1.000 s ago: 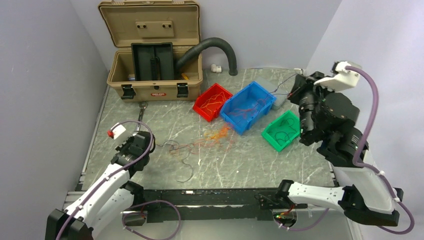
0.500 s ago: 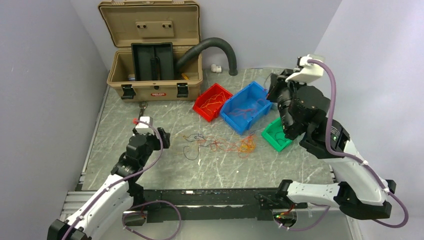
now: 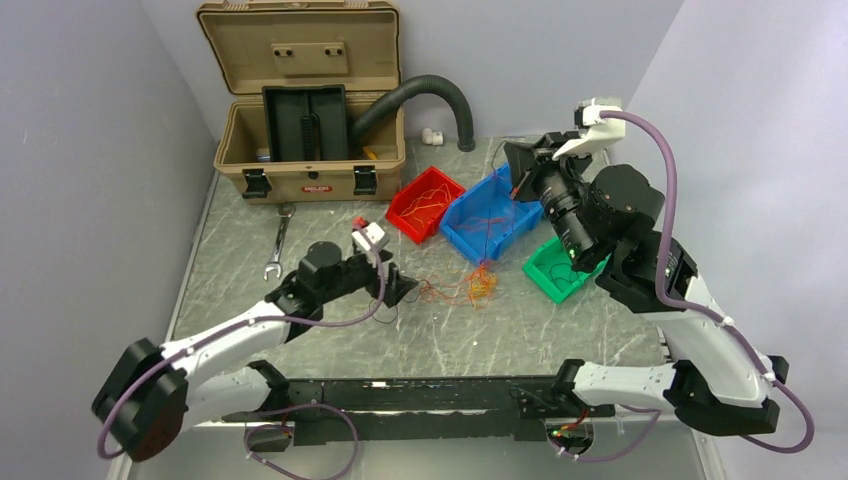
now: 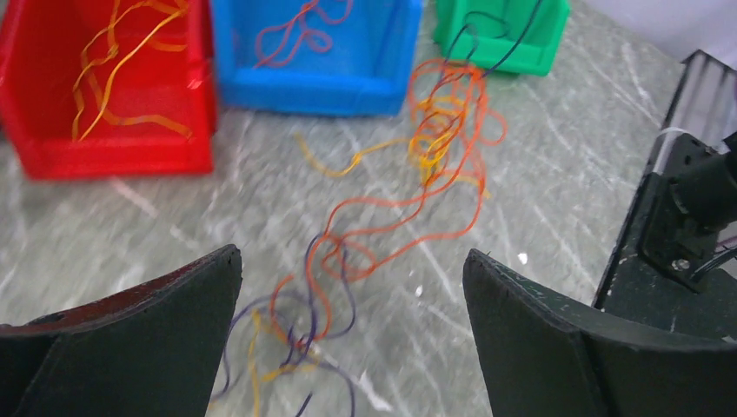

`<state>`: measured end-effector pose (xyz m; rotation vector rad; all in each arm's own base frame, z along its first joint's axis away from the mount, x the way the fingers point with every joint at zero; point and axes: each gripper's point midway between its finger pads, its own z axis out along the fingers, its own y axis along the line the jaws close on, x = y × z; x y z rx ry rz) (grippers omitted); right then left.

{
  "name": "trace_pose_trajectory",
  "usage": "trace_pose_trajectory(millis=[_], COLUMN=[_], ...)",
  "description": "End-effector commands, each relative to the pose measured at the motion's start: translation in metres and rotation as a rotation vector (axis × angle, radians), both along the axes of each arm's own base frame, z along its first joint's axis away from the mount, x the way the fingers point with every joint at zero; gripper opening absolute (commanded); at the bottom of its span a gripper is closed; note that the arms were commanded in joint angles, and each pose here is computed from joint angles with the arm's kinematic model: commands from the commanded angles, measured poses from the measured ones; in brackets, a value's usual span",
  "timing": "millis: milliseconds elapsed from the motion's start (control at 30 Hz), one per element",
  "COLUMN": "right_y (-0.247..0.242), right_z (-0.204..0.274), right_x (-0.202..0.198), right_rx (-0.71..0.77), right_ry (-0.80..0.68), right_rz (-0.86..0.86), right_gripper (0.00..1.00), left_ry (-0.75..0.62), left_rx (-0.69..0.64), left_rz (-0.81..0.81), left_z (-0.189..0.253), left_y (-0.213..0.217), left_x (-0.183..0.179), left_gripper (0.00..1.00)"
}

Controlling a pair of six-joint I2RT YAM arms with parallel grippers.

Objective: Untangle the cables

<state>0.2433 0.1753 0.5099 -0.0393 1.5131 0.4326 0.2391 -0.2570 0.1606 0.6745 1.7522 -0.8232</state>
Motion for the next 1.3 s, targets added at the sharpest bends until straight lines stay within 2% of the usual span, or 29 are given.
trace_pose_trajectory(millis=[0,167,267,367,400,433,500,533,567,700,800,967,1067,1133,1267], right_y=[0.005,0.007,0.006,0.001,-0.002,-0.005,-0.016,-0.025,-0.036,-0.097,-0.148,-0.207,-0.22,-0.213,-0.194], right_z=[0.039,0.05,0.053,0.055,0.055,0.055,0.055,0.054,0.053,0.04,0.033,0.026,0.022,0.018,0.006], right_x=[-0.01,-0.008,-0.01,-0.012,-0.012,-0.013,-0.014,-0.013,-0.013,-0.014,-0.028,-0.055,-0.062,-0.058,-0.047], right_rx=[0.106,0.117,0.129,0.157,0.168,0.177,0.195,0.207,0.221,0.248,0.299,0.366,0.333,0.276,0.217], right_ry=[-0.075,-0.08,-0.082,-0.089,-0.089,-0.09,-0.094,-0.095,-0.092,-0.076,-0.084,-0.094,-0.087,-0.067,-0.039], right_rz=[0.071,0.071,0.077,0.068,0.06,0.05,0.014,-0.023,-0.071,-0.343,-0.529,-0.716,-0.754,-0.743,-0.728], right_gripper=[0.0,0.0,0.0,0.0,0.0,0.0,0.0,0.0,0.0,0.0,0.0,0.0,0.0,0.0,0.0], left_ry=[-0.104,-0.037,-0.02,0.024,0.05,0.074,0.109,0.124,0.136,0.162,0.246,0.361,0.362,0.35,0.24], left_rx=[-0.026,0.066,0.066,0.053,0.056,0.06,0.078,0.098,0.119,0.155,0.189,0.193,0.212,0.202,0.145], left_rz=[-0.142,-0.253,-0.292,-0.289,-0.273,-0.254,-0.219,-0.188,-0.143,0.011,0.144,0.372,0.494,0.5,0.468], left_z=[0.033,0.016,0.01,0.004,-0.001,-0.006,-0.015,-0.021,-0.026,-0.039,-0.051,-0.066,-0.073,-0.073,-0.058], left_y=[-0.044,-0.092,-0.116,-0.133,-0.137,-0.14,-0.141,-0.136,-0.128,-0.076,-0.022,0.057,0.083,0.087,0.087], left_x=[0.002,0.001,0.004,0.011,0.016,0.021,0.028,0.031,0.034,0.043,0.05,0.06,0.065,0.064,0.06], left_gripper=[1.0,0.99,0.99,0.92,0.85,0.71,0.31,0.07,0.0,0.0,0.0,0.0,0.0,0.0,0.0])
